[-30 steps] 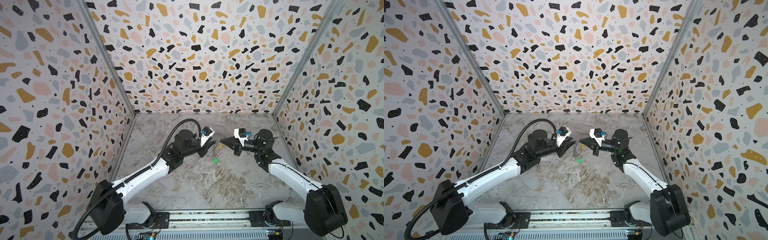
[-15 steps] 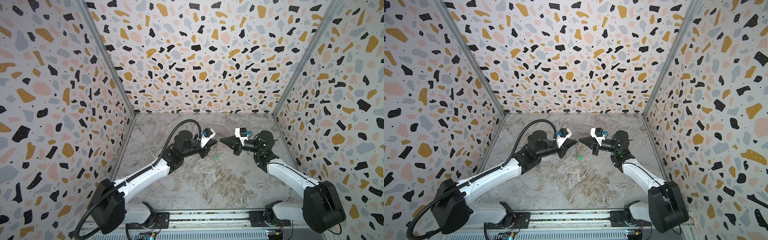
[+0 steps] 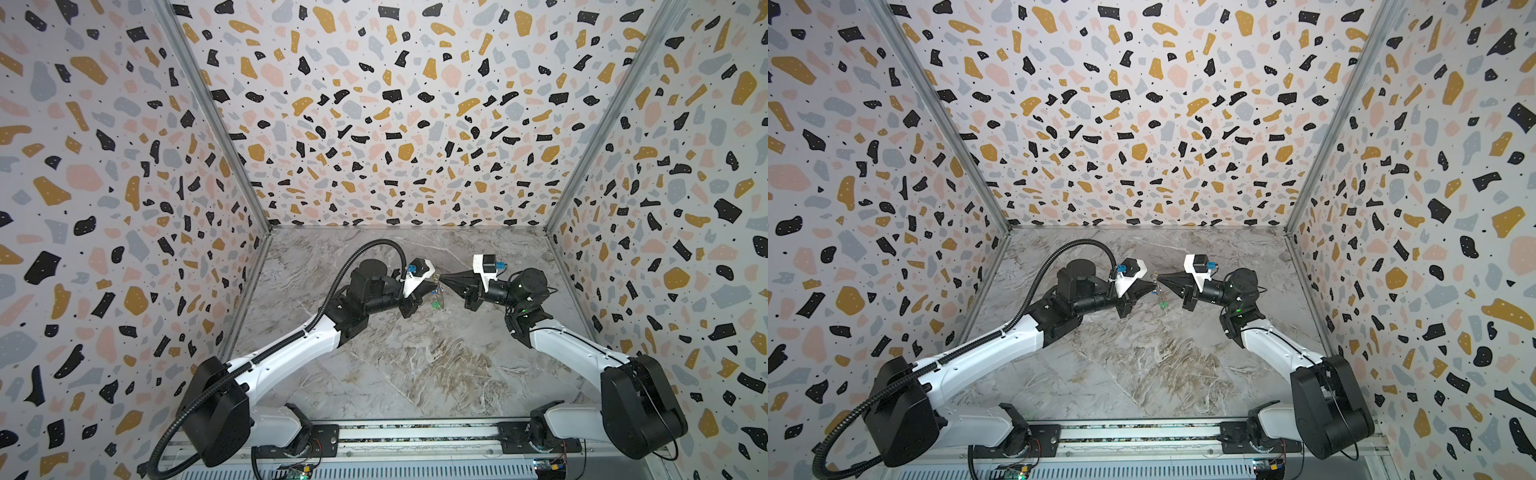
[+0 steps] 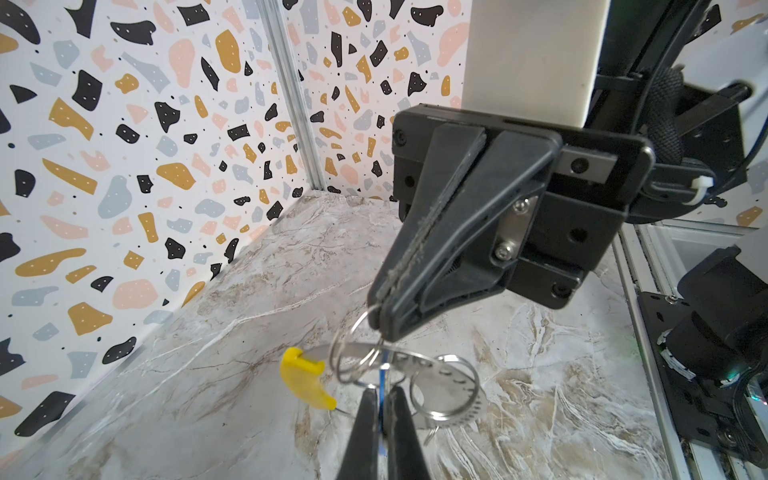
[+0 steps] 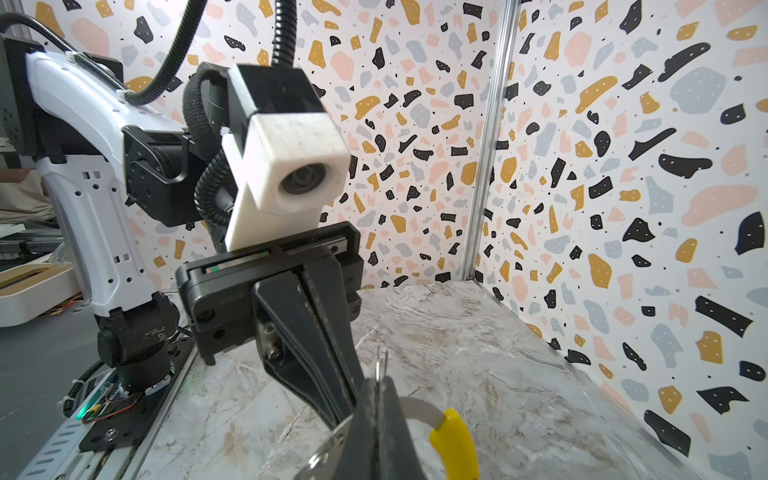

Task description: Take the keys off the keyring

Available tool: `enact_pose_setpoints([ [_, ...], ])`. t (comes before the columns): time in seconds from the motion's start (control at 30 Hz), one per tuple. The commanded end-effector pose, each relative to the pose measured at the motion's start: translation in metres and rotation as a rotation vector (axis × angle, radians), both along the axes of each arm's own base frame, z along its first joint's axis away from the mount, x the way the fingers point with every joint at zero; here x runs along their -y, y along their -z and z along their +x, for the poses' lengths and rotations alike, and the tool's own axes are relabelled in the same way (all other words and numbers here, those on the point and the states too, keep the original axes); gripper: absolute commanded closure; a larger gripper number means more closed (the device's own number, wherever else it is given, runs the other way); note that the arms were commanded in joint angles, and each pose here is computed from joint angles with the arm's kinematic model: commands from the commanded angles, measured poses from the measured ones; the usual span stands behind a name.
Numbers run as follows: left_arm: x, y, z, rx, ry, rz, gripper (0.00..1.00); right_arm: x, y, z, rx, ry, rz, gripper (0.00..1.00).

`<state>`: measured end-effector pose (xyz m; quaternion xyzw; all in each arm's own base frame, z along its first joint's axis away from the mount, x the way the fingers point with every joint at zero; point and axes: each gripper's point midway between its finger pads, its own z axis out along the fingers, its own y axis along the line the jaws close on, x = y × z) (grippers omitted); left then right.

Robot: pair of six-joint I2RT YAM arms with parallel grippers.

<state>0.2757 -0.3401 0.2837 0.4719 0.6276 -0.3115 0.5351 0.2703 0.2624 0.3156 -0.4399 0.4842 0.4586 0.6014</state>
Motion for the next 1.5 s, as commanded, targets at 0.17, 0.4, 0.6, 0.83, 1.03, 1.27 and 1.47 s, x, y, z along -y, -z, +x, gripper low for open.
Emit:
enact_pose_setpoints([
  [0.17,0.002,-0.007,-0.006,0.013,0.012,0.024,0.87,0.000,-0.021,-0.007,0.068,0.006,0.058,1.00],
  [0.4,-0.034,-0.021,-0.001,0.048,-0.076,-0.010,0.63,-0.003,-0.021,-0.013,0.069,-0.053,0.060,1.00],
  [0.6,-0.054,-0.049,-0.001,0.097,-0.095,-0.086,0.78,-0.005,-0.020,-0.015,0.074,-0.084,0.057,1.00],
  [0.83,-0.035,-0.060,-0.006,0.062,0.026,-0.117,0.77,-0.007,-0.022,-0.017,0.087,-0.107,0.053,1.00],
  [1.03,-0.021,-0.060,-0.004,0.018,0.098,-0.130,0.80,-0.008,-0.021,-0.019,0.080,-0.119,0.051,1.00],
  [1.27,-0.017,-0.051,-0.004,-0.005,0.116,-0.122,0.81,-0.009,-0.020,-0.020,0.074,-0.124,0.047,1.00],
  [1.47,-0.014,-0.050,-0.005,-0.010,0.137,-0.129,0.85,-0.011,-0.018,-0.019,0.060,-0.143,0.037,1.00],
])
